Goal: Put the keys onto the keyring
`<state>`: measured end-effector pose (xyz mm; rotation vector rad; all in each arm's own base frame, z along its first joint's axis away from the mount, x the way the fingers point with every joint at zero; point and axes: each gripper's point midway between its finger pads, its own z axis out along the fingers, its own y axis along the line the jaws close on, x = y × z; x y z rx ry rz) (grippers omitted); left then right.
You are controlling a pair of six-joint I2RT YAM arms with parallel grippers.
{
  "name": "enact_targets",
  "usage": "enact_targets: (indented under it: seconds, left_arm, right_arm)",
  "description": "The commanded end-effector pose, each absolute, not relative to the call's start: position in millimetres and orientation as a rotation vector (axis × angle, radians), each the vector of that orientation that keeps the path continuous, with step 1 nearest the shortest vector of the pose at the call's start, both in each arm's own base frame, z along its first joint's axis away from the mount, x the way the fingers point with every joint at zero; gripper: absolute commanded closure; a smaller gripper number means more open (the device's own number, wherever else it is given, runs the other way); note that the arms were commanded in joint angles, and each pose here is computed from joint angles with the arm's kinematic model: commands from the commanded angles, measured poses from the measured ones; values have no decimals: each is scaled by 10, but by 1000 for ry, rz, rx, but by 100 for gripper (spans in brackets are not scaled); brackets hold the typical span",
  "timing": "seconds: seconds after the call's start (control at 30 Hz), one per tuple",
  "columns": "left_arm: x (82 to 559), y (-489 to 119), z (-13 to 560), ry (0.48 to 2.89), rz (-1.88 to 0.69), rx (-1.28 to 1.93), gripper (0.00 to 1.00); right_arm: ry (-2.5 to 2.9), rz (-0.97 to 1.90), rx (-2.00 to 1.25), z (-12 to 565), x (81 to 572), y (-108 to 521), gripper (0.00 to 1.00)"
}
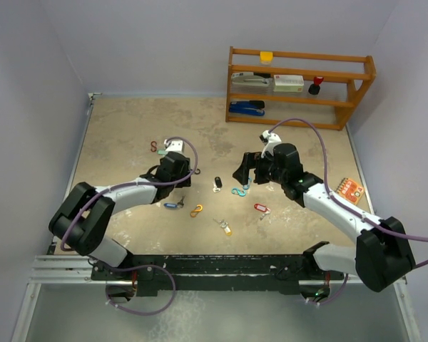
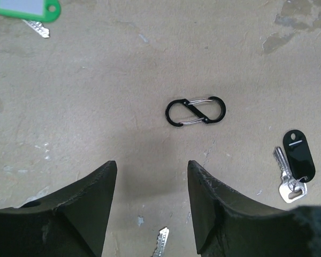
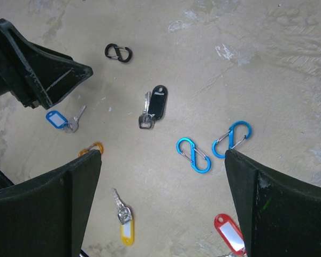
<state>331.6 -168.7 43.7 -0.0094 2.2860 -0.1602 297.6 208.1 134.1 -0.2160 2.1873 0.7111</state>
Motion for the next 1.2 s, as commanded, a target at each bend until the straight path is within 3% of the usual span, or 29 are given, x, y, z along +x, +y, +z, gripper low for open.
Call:
enact_targets:
  seconds: [0.0,1.17]
  left_arm:
    - [3558,-1965,700,2178,-293,-9,47]
    - [3906,-2221,455,2219,-324,16,43]
  right_arm:
    - [2119,739,-251,1597,3041,2142,0]
    - [2119,710,-249,1618,2983,2067,1]
